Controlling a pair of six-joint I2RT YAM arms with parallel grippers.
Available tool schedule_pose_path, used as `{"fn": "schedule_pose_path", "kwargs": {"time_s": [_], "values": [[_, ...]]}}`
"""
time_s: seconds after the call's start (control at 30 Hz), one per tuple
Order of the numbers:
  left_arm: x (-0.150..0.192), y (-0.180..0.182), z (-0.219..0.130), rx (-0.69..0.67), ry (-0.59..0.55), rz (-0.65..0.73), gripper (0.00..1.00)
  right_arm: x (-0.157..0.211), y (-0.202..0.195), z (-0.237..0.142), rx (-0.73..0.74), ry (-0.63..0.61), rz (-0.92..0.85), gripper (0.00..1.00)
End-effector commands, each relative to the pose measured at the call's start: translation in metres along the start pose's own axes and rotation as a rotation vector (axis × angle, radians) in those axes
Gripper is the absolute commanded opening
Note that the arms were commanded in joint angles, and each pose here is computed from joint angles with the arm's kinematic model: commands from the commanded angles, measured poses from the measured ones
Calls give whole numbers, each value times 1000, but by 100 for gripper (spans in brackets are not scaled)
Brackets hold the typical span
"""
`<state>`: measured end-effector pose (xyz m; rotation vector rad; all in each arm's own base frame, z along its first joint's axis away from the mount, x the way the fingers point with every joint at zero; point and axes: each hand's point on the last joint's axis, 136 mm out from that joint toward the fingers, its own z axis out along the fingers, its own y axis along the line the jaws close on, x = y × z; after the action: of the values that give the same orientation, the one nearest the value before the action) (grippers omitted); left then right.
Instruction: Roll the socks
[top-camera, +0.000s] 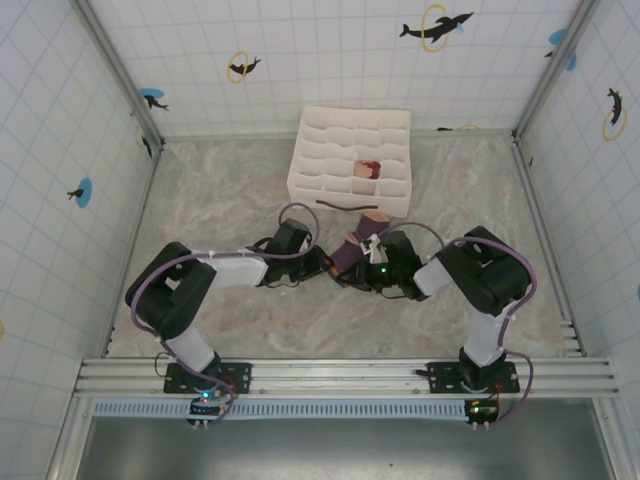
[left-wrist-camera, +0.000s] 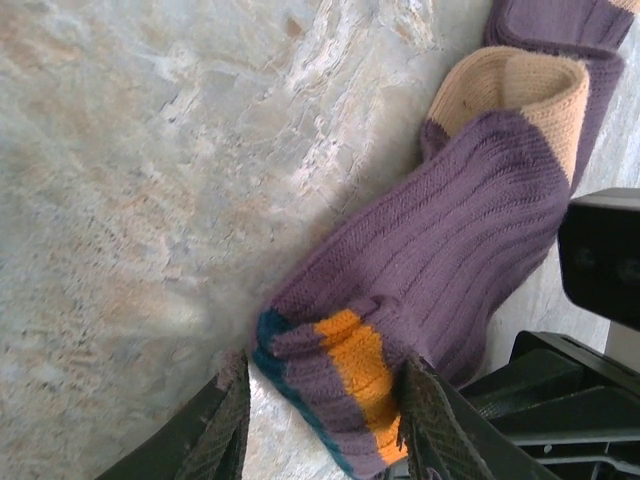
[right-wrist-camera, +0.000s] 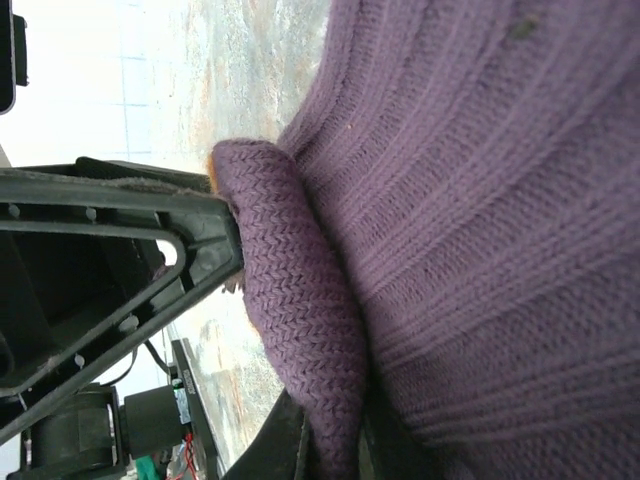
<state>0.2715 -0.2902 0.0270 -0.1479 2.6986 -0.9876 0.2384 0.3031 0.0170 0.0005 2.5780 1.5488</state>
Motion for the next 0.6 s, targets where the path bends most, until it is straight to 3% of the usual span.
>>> {"fn": "schedule_pose_path", "kwargs": {"time_s": [0.0, 0.17, 0.23, 0.3, 0.4, 0.57], "values": [[8, 24, 10, -99, 31, -38, 39, 20, -43, -4, 108, 32, 151, 0], [12, 36, 13, -166, 60, -36, 16, 15, -40, -9, 87, 10, 131, 2], [11, 37, 9, -187, 58, -26, 10, 13, -36, -13, 97, 6, 90, 10], [8, 38, 3, -213, 56, -12, 2, 9, -25, -16, 97, 4, 10, 27], [6, 37, -6, -240, 70, 14, 0, 3, -10, -24, 111, -12, -98, 41], [7, 37, -22, -263, 93, 21, 0, -4, 4, -36, 230, -43, -303, 47]]}}
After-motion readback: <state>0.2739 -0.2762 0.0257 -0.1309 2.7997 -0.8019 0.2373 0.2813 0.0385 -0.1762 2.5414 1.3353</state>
